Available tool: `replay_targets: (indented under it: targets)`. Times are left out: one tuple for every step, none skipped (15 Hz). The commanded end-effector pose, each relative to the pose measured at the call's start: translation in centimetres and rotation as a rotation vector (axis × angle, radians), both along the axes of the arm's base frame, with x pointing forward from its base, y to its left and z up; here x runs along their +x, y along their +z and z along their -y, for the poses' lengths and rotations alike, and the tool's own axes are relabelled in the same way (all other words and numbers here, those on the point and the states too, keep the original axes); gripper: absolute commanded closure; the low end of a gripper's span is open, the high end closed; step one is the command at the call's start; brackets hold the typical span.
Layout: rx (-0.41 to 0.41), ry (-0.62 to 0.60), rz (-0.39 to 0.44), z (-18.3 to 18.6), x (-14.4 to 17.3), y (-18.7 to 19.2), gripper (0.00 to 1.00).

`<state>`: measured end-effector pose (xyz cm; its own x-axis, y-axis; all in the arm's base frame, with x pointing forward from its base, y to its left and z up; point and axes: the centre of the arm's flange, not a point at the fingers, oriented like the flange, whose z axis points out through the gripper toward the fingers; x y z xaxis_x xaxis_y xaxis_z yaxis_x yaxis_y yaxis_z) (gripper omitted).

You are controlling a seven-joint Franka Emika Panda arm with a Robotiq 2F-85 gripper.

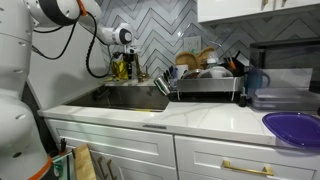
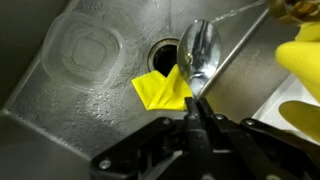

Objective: Put the silver spoon under the running faucet then place it back on the counter.

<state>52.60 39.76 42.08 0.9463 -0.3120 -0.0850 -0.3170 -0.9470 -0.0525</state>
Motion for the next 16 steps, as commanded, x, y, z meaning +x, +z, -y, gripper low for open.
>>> replay_targets:
  targets:
    - [0.05, 0.006, 0.023, -2.0, 0.7, -1.7, 0.98]
    - [0.06, 0.004, 0.021, -2.3, 0.7, -1.9, 0.98]
    - [0.074, 0.001, 0.019, -2.5, 0.6, -2.3, 0.98]
    - [0.083, -0.002, 0.02, -2.6, 0.6, -2.6, 0.98]
    - [0.089, -0.008, 0.016, -2.7, 0.6, -2.8, 0.98]
    - [0.095, -0.009, 0.011, -2.9, 0.5, -3.0, 0.98]
    - [0.097, -0.013, 0.004, -3.1, 0.5, -3.1, 0.98]
    - [0.101, -0.015, -0.01, -3.3, 0.4, -3.2, 0.98]
    - [0.102, -0.018, -0.02, -3.5, 0.4, -3.3, 0.98]
    - [0.106, -0.023, -0.033, -3.6, 0.3, -3.5, 0.98]
    - [0.112, -0.026, -0.036, -3.8, 0.2, -3.6, 0.98]
    - [0.119, -0.031, -0.043, -3.9, 0.1, -3.7, 0.98]
    - [0.12, -0.035, -0.049, -4.0, 0.0, -3.9, 0.98]
    - [0.124, -0.038, -0.053, -4.1, 0.0, -4.0, 0.98]
    - [0.124, -0.042, -0.055, -4.3, 0.0, -4.2, 0.98]
    - [0.125, -0.043, -0.058, -4.4, 0.0, -4.3, 0.98]
